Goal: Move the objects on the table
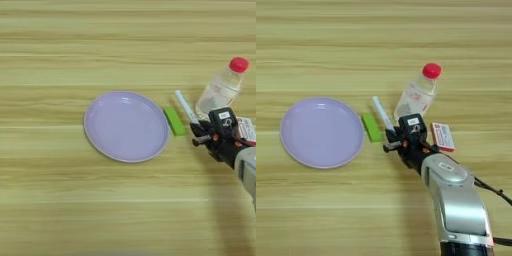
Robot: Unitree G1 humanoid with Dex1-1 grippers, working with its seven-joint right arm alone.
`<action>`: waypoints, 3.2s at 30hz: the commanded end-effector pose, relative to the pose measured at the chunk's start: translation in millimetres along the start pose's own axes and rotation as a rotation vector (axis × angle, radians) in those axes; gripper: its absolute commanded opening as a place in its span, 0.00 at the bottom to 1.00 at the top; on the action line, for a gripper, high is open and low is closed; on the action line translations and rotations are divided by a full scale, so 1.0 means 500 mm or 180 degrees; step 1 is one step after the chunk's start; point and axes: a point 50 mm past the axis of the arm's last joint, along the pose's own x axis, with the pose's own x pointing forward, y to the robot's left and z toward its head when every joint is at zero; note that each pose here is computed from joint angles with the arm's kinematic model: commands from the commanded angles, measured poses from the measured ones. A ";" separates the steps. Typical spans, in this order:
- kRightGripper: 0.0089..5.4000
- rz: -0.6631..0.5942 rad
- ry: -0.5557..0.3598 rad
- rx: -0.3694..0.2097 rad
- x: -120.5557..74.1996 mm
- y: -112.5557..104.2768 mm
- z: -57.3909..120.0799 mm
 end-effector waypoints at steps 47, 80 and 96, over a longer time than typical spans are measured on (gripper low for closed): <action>0.53 -0.0230 -0.0217 -0.0194 -0.012 -0.042 -0.006; 1.00 -0.0693 -0.0729 0.0115 -0.010 -0.069 0.050; 1.00 -0.0761 -0.0971 -0.0158 0.018 -0.075 0.089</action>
